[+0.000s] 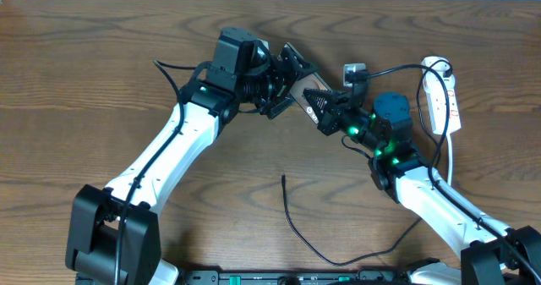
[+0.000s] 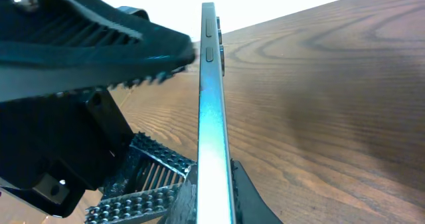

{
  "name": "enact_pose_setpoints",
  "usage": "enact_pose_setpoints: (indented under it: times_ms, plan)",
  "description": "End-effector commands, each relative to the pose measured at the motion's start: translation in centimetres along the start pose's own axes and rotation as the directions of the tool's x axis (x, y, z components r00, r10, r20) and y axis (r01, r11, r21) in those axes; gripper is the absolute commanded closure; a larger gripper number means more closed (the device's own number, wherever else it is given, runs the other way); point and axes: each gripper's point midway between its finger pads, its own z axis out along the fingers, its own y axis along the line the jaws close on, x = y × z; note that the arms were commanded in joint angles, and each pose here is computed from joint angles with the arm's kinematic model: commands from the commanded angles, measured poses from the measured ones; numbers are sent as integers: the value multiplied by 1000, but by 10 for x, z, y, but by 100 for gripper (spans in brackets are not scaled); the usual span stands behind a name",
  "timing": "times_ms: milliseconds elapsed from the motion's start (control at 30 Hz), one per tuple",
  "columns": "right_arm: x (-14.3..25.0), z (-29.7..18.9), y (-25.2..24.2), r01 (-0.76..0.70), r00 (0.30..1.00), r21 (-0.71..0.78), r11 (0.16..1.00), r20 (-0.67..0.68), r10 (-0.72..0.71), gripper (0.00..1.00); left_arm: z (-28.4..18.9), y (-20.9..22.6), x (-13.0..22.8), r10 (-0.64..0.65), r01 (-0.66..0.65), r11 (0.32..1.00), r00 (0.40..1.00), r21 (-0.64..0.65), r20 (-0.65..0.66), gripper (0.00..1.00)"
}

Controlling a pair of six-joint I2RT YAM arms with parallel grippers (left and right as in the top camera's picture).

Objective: Plug charger to phone and switch on socket

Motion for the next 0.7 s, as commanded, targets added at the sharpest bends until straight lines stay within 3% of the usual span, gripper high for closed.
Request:
enact_pose_setpoints:
  times_ms: [0,300,667]
  plan:
    - [-3,-2,-5,-27,1000,11,1000,-4,27,99,-12,-30,14,85,-77,992,993,100,-76,8]
    - [-13,-9,-21,-93,996,41,995,22,92,99,-32,-43,19,122,-83,976,975,203,-187,8]
    - [-15,-16,-41,-242,970,91,966,40,240,99,-59,-54,1,179,-119,948,966,294,-187,7]
